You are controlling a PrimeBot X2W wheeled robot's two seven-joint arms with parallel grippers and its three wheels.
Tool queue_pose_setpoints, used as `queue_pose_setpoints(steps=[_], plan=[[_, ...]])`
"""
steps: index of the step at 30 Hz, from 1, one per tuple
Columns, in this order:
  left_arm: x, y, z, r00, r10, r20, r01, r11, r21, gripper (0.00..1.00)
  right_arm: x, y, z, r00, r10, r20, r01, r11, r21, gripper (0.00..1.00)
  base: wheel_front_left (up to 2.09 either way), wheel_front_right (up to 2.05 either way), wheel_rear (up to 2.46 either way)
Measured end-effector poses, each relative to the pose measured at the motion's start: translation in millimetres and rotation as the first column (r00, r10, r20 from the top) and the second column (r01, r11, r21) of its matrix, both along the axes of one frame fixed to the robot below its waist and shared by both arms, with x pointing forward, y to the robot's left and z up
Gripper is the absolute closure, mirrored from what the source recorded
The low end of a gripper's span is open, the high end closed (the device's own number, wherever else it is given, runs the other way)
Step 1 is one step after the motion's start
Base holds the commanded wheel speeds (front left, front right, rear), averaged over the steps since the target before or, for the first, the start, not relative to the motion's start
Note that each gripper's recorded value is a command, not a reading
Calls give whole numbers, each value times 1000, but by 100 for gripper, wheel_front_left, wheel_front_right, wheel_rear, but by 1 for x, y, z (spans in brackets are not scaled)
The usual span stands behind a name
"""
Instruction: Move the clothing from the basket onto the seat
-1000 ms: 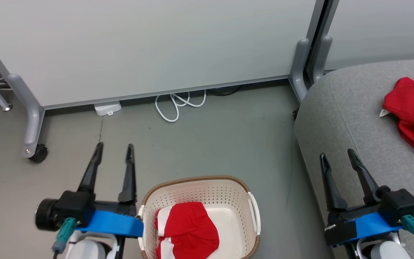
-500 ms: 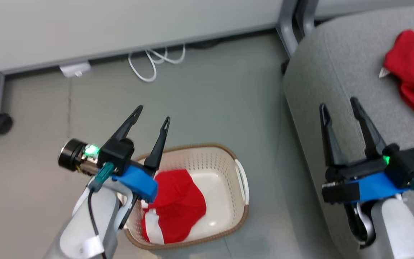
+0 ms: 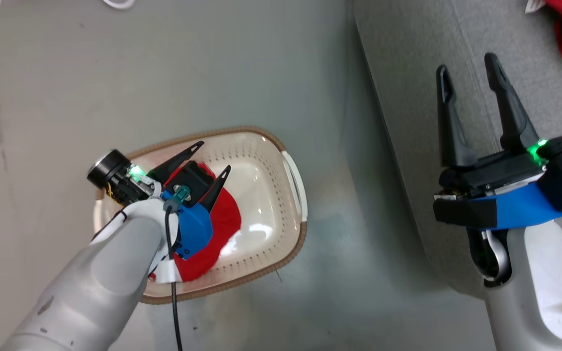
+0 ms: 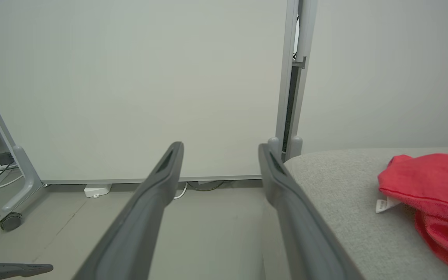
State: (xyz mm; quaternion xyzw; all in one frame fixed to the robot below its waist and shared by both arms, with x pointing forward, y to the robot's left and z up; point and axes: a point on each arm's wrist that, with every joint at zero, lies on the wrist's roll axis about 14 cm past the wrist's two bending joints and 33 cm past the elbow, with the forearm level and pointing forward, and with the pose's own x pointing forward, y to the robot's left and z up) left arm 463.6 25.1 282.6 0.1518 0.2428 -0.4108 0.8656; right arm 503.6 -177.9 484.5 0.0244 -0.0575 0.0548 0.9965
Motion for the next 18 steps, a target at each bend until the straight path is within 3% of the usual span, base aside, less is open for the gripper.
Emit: queue_pose_setpoints(steps=[7, 18], plan=[[-17, -3, -73, 979, -137, -153, 158, 978, 136, 0, 19, -8, -30, 999, -18, -38, 17, 1000, -18, 0, 0, 0, 0], [-48, 23, -176, 896, -207, -392, 345, 881, 324, 0, 37, -12, -85, 994, -16, -111, 10, 999, -49, 0, 0, 0, 0]])
